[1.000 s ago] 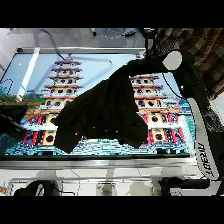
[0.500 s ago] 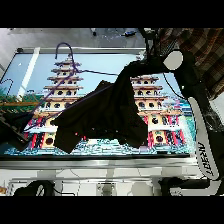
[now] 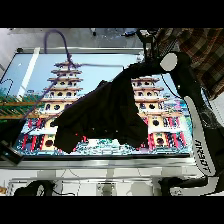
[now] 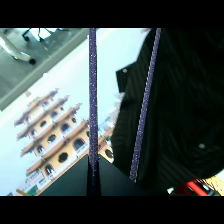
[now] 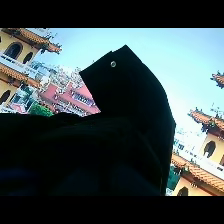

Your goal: Fold the clothes and pants, and hang the long-sleeved shirts on hangers.

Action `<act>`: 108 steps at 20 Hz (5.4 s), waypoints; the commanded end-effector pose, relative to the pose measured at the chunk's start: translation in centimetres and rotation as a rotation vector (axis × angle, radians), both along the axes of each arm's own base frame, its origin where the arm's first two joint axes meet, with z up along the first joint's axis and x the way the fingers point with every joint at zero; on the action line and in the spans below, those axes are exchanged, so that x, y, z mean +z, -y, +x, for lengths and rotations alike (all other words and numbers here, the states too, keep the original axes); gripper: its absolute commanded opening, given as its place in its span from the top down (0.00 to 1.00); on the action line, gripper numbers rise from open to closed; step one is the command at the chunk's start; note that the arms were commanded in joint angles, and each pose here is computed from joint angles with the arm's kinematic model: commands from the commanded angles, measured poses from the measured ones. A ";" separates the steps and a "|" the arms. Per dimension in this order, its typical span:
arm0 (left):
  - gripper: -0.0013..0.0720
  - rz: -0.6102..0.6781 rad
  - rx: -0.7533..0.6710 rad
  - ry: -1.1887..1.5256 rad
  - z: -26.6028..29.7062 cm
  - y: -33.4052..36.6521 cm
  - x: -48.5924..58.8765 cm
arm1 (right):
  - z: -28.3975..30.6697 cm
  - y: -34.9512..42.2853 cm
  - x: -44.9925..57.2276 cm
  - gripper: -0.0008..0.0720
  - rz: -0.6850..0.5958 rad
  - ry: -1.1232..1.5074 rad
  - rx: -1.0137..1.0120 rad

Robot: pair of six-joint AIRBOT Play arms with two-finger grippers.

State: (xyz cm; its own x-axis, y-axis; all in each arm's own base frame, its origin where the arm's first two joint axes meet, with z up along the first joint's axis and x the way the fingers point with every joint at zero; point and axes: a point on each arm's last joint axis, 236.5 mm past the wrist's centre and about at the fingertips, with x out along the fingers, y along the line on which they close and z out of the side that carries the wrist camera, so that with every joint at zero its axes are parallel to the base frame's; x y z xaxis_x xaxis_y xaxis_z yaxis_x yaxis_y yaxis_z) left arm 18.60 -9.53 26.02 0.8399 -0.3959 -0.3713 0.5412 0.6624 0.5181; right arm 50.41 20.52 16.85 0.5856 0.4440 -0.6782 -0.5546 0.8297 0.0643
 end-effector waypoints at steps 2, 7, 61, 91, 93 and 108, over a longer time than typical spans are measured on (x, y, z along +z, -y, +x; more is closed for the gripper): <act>0.95 0.010 -0.002 -0.064 -0.9 0.0 -1.3 | 0.1 0.1 -0.2 0.94 -0.003 -0.004 -0.004; 0.95 0.003 0.006 -0.151 0.7 -0.4 -3.5 | -0.7 -1.4 0.1 0.94 0.065 -0.034 0.025; 0.95 -0.407 -0.163 -0.133 5.4 6.6 -13.0 | -8.7 -11.1 0.8 0.35 -0.298 0.373 0.958; 0.23 -0.678 -0.075 -0.490 5.0 9.0 -18.7 | -8.5 -8.9 7.5 0.94 -0.108 0.229 0.444; 0.23 -0.595 -0.137 -0.544 5.1 10.8 -20.5 | -9.3 -8.9 8.9 0.94 -0.089 0.249 0.448; 0.23 -0.330 -0.113 -0.403 15.4 17.5 -23.2 | -12.8 -9.5 9.2 0.94 -0.038 0.174 0.529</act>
